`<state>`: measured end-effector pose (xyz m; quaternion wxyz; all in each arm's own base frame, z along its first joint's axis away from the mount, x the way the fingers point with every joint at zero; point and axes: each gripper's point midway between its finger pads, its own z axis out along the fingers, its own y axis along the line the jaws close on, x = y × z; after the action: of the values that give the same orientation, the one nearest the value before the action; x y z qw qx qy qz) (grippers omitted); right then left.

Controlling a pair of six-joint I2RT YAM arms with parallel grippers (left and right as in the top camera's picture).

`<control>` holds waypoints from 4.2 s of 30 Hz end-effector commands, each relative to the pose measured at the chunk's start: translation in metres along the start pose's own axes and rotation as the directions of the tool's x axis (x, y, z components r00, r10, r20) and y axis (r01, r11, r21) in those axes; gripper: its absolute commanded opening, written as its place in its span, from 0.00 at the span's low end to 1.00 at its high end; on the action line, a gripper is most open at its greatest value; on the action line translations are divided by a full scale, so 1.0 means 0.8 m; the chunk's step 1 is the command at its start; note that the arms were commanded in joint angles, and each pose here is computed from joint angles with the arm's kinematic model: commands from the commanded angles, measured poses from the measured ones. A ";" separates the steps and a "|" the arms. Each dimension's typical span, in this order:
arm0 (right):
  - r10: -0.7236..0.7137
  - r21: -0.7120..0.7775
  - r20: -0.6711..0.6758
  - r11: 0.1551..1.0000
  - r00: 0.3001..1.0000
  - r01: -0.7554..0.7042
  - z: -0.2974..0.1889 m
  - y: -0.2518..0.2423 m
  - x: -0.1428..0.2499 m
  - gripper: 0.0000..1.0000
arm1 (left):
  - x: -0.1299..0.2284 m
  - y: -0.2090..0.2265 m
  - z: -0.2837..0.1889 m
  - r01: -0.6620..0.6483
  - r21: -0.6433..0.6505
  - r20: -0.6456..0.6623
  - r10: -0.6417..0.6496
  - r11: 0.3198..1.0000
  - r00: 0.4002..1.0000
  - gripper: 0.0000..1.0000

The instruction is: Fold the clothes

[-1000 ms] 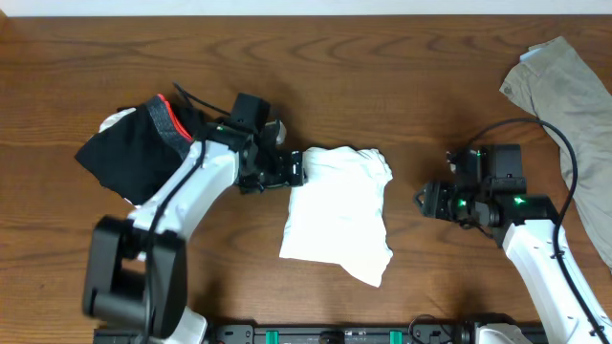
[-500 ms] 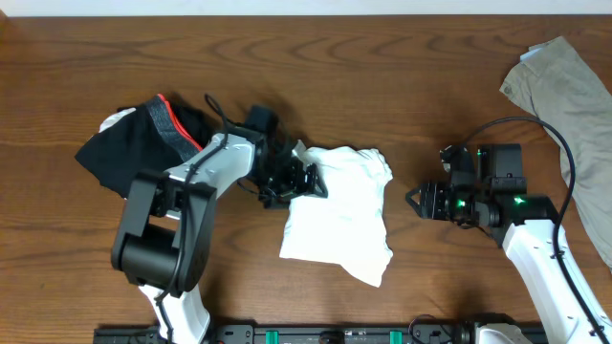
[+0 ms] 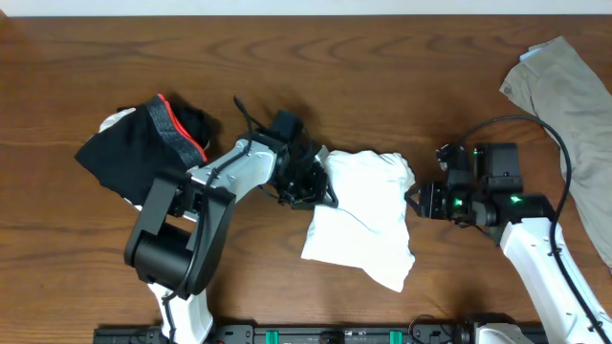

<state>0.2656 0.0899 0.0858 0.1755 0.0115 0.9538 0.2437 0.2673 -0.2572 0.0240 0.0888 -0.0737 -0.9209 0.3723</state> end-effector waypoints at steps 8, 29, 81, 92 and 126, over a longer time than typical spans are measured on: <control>-0.023 -0.012 -0.016 1.000 1.000 0.022 0.004 0.005 0.000 0.45 | -0.004 -0.013 0.006 -0.041 0.062 0.001 0.041 0.997 0.999 0.06; -0.017 0.003 -0.017 1.000 1.000 0.017 0.004 0.002 0.000 0.44 | -0.074 -0.022 -0.329 -0.119 0.050 0.656 0.057 0.992 0.752 0.06; 0.019 0.006 0.014 1.000 1.000 -0.020 0.004 0.002 -0.009 0.42 | -0.008 0.165 -0.474 0.324 -0.464 0.708 0.125 0.825 0.695 0.06; 0.066 0.007 0.007 0.998 0.998 -0.066 0.004 0.001 -0.007 0.38 | 0.016 0.371 -0.414 0.730 -0.431 0.680 -0.341 0.530 0.649 0.06; -0.241 -0.009 0.206 0.969 0.948 0.248 -0.093 0.065 -0.067 0.36 | 0.119 0.034 -0.450 0.272 -0.454 0.697 0.148 0.848 0.701 0.43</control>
<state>0.2747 0.0954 0.1303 0.2096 -0.0160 0.9440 0.2543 0.2693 0.0535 0.2522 -0.2579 0.1687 -0.9485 0.0732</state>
